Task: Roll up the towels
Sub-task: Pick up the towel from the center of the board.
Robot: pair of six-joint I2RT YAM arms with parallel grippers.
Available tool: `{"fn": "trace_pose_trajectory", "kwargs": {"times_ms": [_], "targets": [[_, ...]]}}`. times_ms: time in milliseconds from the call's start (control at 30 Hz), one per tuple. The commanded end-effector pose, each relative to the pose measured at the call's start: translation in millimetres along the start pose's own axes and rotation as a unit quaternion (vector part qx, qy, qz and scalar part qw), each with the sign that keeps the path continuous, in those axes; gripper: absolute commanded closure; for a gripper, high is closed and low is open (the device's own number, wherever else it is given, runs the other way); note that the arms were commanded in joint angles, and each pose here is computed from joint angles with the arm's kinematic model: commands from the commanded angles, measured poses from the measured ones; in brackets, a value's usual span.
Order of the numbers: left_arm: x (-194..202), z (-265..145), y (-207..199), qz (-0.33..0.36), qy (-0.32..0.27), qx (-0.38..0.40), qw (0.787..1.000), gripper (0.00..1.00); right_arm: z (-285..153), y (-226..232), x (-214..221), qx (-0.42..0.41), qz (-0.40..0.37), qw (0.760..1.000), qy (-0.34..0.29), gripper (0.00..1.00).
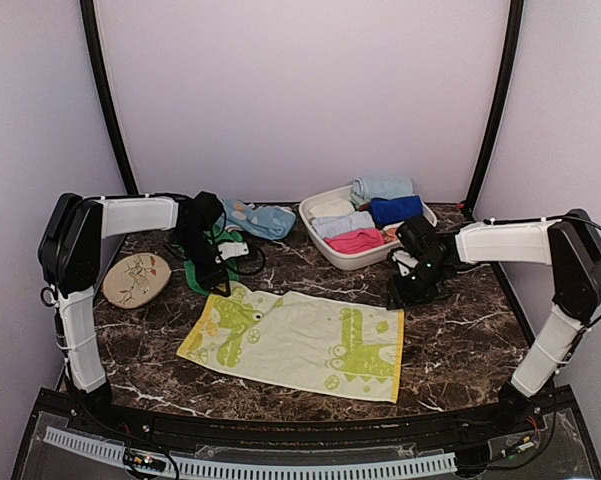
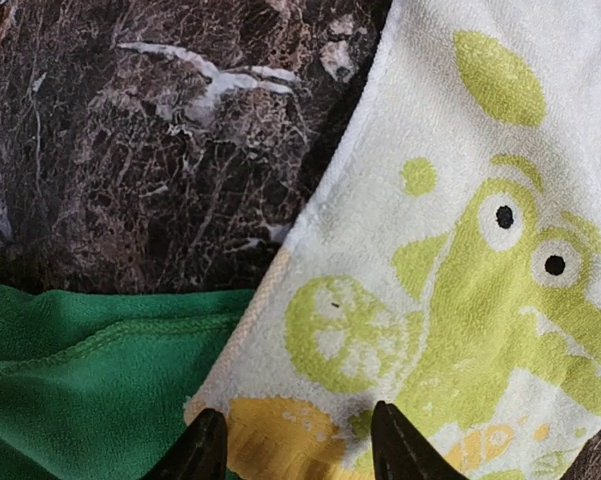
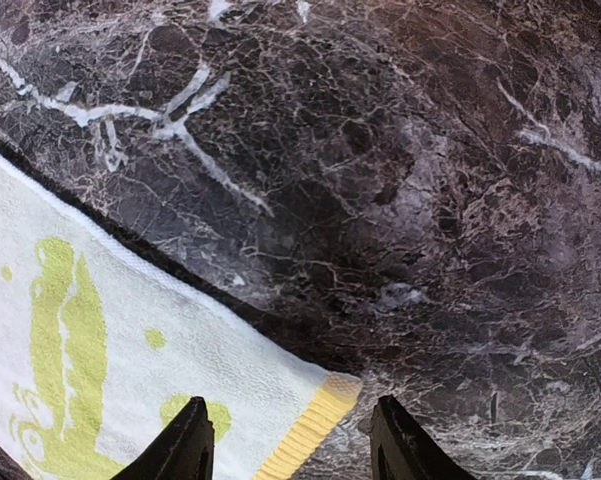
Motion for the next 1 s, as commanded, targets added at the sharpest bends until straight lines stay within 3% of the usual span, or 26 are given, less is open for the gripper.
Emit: {"fn": "trace_pose_trajectory", "kwargs": {"times_ms": [0, 500, 733, 833, 900, 967], "targets": [[-1.3, -5.0, 0.0, 0.009, 0.005, 0.003, 1.000, 0.50, -3.0, -3.9, -6.1, -0.009, -0.003, 1.000, -0.005, 0.45], [-6.3, -16.1, -2.4, 0.009, 0.002, 0.016, 1.000, 0.84, 12.1, -7.5, 7.6, -0.035, 0.016, 0.999, 0.012, 0.47], [-1.6, -14.5, -4.1, 0.010, 0.015, 0.016, 1.000, 0.91, 22.4, -5.5, 20.9, -0.046, 0.024, 0.998, 0.027, 0.51], [-1.7, -15.7, -3.8, 0.012, 0.014, 0.012, 1.000, 0.90, 24.1, -6.0, 22.7, -0.045, 0.026, 0.998, 0.024, 0.54], [-2.0, -15.2, -1.4, 0.013, 0.014, 0.003, 1.000, 0.70, 25.5, -6.2, 22.7, -0.044, 0.028, 0.998, 0.024, 0.58], [-3.0, -14.6, 1.2, 0.014, 0.013, -0.005, 1.000, 0.61, 26.0, -5.5, 21.7, -0.045, 0.029, 0.998, 0.023, 0.64]]}}
Point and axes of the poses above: each gripper's point midway between its finger pads, its own z axis out along the fingers, its own y axis along the line the jaws close on, x = y × z, the point moved 6 cm from there along -z, back along the fingers, and after that the axes turned 5 degrees about -z, right-handed, at the moved point
